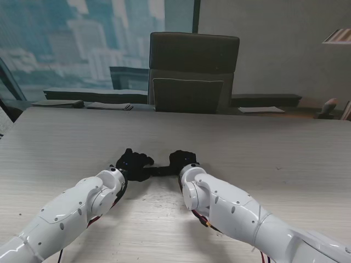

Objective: Install the batteries into the remote control and close the cover

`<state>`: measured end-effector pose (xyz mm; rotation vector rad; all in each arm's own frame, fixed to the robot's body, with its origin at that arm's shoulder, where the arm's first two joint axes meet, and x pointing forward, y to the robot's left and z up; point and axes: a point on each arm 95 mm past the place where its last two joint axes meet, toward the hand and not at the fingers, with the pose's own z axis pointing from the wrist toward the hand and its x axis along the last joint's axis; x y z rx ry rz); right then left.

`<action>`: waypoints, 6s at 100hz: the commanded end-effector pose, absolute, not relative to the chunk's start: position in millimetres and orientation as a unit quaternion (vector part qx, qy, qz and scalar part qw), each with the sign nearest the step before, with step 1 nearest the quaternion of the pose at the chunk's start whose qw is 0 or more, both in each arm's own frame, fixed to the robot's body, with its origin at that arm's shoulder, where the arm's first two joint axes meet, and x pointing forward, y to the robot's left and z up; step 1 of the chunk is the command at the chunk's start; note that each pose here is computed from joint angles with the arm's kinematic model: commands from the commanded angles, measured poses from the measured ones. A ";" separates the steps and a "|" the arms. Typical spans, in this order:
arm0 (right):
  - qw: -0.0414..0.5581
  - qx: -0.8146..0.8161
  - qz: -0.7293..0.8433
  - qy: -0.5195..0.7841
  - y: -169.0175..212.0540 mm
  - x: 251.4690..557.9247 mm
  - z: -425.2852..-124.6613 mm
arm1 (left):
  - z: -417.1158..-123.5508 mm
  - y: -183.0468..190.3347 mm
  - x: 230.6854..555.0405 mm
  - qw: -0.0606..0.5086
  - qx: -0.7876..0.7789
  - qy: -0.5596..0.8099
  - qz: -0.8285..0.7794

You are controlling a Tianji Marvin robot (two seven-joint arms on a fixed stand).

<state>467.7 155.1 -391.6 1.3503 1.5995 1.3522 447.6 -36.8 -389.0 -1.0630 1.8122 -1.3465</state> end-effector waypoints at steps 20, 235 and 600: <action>0.305 0.514 0.511 0.618 159.8 462.5 -396.2 | -400.7 -36.1 442.3 0.308 -0.405 0.703 -0.496; 0.334 0.503 0.516 0.607 146.9 469.5 -384.6 | -401.9 -39.0 441.3 0.306 -0.393 0.706 -0.503; 0.307 0.522 0.507 0.613 159.8 481.2 -398.9 | -407.6 -26.9 436.7 0.309 -0.400 0.717 -0.480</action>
